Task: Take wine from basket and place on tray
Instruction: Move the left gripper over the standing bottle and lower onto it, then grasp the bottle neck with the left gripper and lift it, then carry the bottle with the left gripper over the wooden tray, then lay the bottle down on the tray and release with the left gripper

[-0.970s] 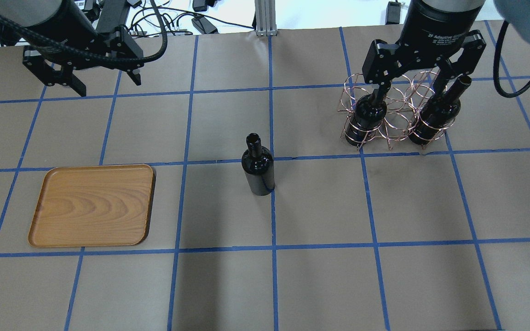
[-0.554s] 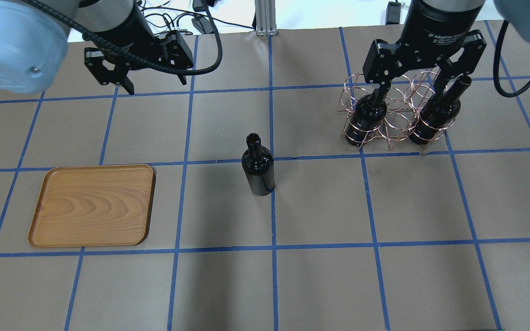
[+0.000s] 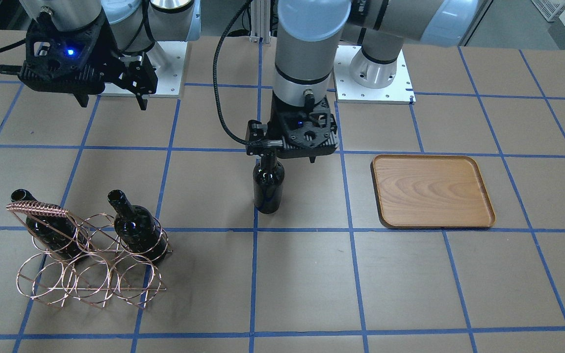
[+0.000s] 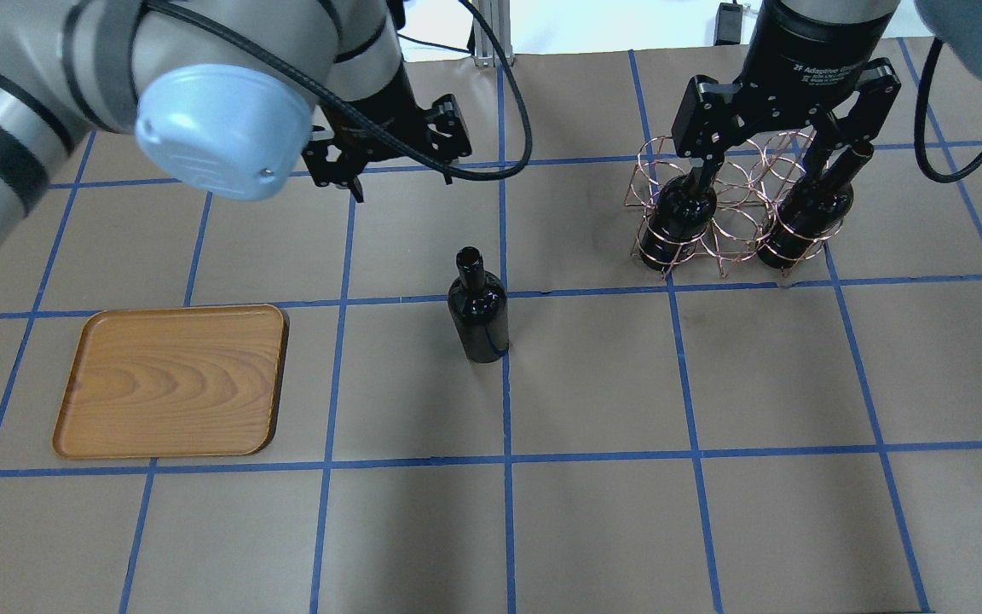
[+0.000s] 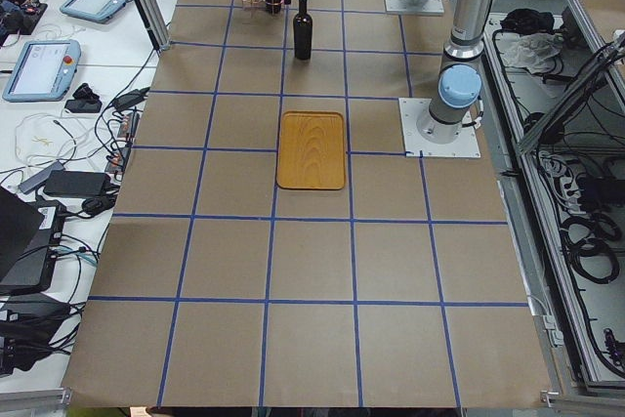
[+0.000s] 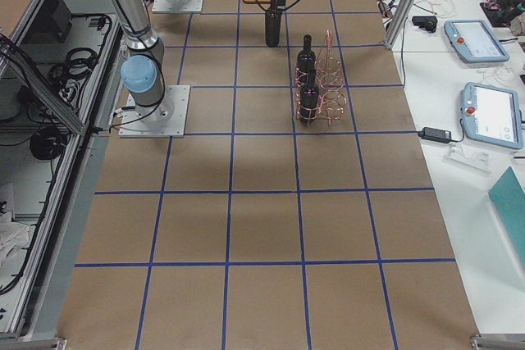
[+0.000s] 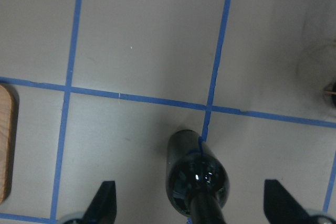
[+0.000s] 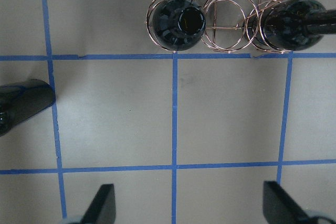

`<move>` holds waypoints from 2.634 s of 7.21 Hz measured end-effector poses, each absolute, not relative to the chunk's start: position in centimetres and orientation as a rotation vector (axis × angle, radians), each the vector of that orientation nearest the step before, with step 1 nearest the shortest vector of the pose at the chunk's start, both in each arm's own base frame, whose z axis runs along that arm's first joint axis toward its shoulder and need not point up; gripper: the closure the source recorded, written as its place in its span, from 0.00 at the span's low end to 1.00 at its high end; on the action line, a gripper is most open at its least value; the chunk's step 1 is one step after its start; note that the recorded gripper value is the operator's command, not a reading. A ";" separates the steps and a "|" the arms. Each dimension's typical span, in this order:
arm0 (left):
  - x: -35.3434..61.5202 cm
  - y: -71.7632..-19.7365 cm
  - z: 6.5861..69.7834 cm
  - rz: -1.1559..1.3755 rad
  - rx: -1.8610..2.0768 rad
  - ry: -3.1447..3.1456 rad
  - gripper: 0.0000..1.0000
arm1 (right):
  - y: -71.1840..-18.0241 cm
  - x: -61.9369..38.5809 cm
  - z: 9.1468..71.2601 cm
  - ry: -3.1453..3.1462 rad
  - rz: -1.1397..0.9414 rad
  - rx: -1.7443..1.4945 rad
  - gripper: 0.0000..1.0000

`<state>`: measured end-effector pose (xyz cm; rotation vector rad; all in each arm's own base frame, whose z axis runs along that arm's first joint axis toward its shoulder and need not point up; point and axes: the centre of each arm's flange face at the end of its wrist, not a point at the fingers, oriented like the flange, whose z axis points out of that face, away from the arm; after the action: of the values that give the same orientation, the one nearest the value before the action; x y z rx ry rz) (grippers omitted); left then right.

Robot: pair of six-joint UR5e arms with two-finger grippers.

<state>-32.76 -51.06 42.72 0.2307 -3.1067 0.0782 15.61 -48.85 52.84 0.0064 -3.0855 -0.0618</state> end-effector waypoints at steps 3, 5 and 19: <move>-35.0 -49.6 39.5 -0.013 0.177 -3.139 0.73 | -48.8 15.6 52.4 -3.083 -0.070 0.006 0.00; -35.0 -49.2 39.1 -0.036 0.159 -3.148 0.99 | -48.7 15.7 52.1 -3.084 -0.079 0.007 0.00; 10.3 -45.1 42.9 0.056 -0.137 -3.158 0.94 | -48.8 15.9 51.1 -3.094 -0.027 0.007 0.26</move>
<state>10.33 -45.06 42.94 -0.1371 -3.1577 0.0563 15.92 -48.77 51.14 0.0066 -3.0944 -0.0269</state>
